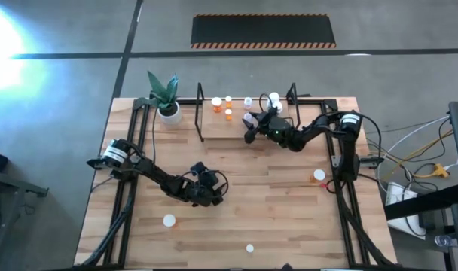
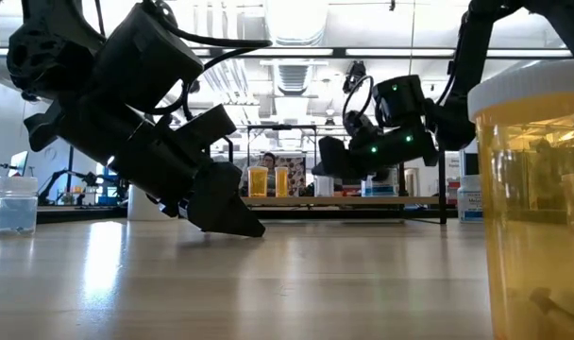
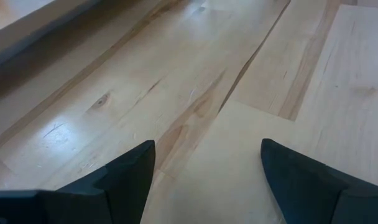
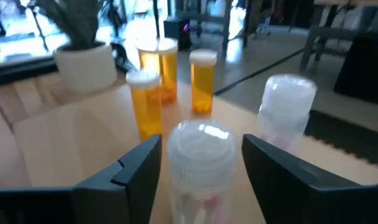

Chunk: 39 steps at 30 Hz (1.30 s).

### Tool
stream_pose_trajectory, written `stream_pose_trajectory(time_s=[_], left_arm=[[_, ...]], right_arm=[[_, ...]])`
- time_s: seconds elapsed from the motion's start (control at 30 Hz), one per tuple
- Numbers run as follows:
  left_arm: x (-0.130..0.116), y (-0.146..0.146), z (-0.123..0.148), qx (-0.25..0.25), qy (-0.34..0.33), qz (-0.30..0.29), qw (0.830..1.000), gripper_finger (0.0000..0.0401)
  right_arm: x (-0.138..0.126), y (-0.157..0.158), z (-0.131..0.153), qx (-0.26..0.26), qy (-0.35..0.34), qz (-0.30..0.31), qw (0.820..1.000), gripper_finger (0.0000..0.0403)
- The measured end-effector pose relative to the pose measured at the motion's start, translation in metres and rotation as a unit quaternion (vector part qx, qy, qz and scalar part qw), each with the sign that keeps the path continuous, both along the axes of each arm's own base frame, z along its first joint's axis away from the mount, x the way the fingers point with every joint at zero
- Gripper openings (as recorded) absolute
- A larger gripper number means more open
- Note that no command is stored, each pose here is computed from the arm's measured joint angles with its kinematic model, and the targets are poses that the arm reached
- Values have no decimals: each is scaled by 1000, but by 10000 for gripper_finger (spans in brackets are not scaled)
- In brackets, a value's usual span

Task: Pick and place medicine bottles onto shelf by color
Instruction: Put the bottom transparent pill bottle on the shelf aligned with the transparent pill bottle

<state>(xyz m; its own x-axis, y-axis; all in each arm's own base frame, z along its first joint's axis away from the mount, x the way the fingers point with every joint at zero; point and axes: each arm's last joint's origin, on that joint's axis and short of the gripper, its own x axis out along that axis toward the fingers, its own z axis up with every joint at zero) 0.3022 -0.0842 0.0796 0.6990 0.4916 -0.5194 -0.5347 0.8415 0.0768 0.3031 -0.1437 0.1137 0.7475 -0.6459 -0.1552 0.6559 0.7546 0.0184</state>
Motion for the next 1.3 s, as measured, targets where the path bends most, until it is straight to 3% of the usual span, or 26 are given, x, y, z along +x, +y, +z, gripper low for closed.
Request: stream_pose_trajectory(time_s=[0.27,0.4,0.53,0.73,1.07,1.3], left_arm=[[0,0,0,-1,-2,0,1000,276],[0,0,0,-1,-2,0,1000,276],[0,0,0,-1,-4,0,1000,276],[1,0,1,-2,-6,0,1000,276],[1,0,1,-3,-10,0,1000,276],[2,0,2,-4,-12,-1,1000,276]], right_arm=[[-11,-4,27,41,87,6,995,256],[-17,-1,49,57,166,16,984,255],[-20,3,66,78,177,62,979,239],[-22,11,75,86,172,96,977,186],[-12,18,50,103,208,111,966,19],[4,9,41,98,211,101,967,13]])
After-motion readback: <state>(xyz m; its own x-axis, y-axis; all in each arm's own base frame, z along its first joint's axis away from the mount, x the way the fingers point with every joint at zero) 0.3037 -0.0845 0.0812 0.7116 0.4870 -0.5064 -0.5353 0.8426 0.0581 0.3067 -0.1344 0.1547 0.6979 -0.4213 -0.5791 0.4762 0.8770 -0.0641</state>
